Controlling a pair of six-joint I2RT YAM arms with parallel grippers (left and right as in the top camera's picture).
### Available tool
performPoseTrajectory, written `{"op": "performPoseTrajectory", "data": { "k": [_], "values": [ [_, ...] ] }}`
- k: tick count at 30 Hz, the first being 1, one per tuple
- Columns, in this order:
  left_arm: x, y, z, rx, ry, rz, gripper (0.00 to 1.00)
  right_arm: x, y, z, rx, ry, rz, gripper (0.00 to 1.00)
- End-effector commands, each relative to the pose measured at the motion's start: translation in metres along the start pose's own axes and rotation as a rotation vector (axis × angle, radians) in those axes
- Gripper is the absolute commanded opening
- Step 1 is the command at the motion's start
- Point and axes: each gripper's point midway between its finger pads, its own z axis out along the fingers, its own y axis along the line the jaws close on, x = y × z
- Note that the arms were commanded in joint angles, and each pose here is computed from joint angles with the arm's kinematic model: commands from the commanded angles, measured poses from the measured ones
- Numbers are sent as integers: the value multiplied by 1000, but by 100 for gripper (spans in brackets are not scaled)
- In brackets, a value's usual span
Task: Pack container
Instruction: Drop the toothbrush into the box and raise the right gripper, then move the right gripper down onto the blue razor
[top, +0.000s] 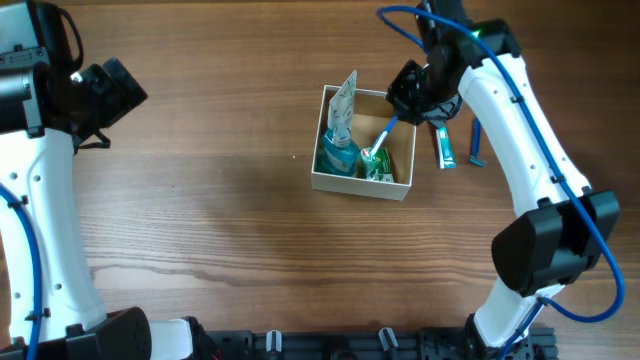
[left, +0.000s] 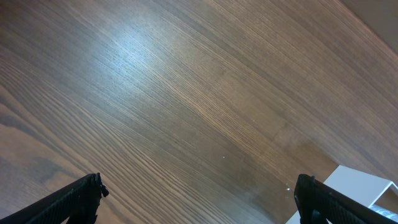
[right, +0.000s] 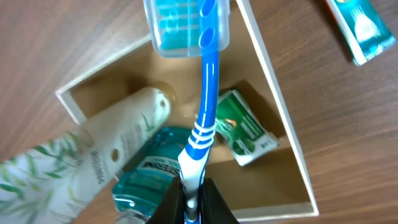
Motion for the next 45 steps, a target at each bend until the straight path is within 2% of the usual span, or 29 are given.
{"op": "performPoseTrajectory", "data": {
  "k": [1, 4, 11, 13, 14, 16, 18, 21, 27, 29, 30, 31, 37, 41, 45],
  "values": [
    [-1, 1, 1, -5, 0, -2, 100, 10, -5, 12, 62, 14, 23, 5],
    [-1, 1, 1, -5, 0, -2, 100, 12, -4, 14, 94, -19, -6, 12],
    [-1, 1, 1, -5, 0, -2, 100, 17, -2, 15, 114, -38, -10, 17],
    [-1, 1, 1, -5, 0, -2, 100, 16, 0, 15, 108, -42, -11, 27],
    [-1, 1, 1, -5, 0, -2, 100, 15, 0, 15, 109, -45, -12, 36],
    [-1, 1, 1, -5, 0, -2, 100, 13, -2, 15, 118, -57, -14, 44],
    [-1, 1, 1, -5, 0, -1, 100, 11, -5, 14, 132, -69, -13, 51],
    [-1, 1, 1, -5, 0, -2, 100, 2, -10, 10, 136, -81, -35, 55],
    [-1, 1, 1, -5, 0, -2, 100, -35, -34, -17, 124, -124, -264, 74],
    [-1, 1, 1, -5, 0, -2, 100, -48, -47, -24, 147, -142, -339, 85],
    [-1, 1, 1, -5, 0, -2, 100, -55, -55, -27, 164, -151, -376, 96],
    [-1, 1, 1, -5, 0, -2, 100, -62, -62, -29, 179, -157, -408, 98],
    [-1, 1, 1, -5, 0, -2, 100, -99, -91, -38, 226, -200, -540, 100],
    [-1, 1, 1, -5, 0, -2, 100, -130, -104, -37, 231, -251, -607, 94],
    [-1, 1, 1, -5, 0, -2, 100, -144, -124, -21, 258, -205, -636, 94]
  ]
}}
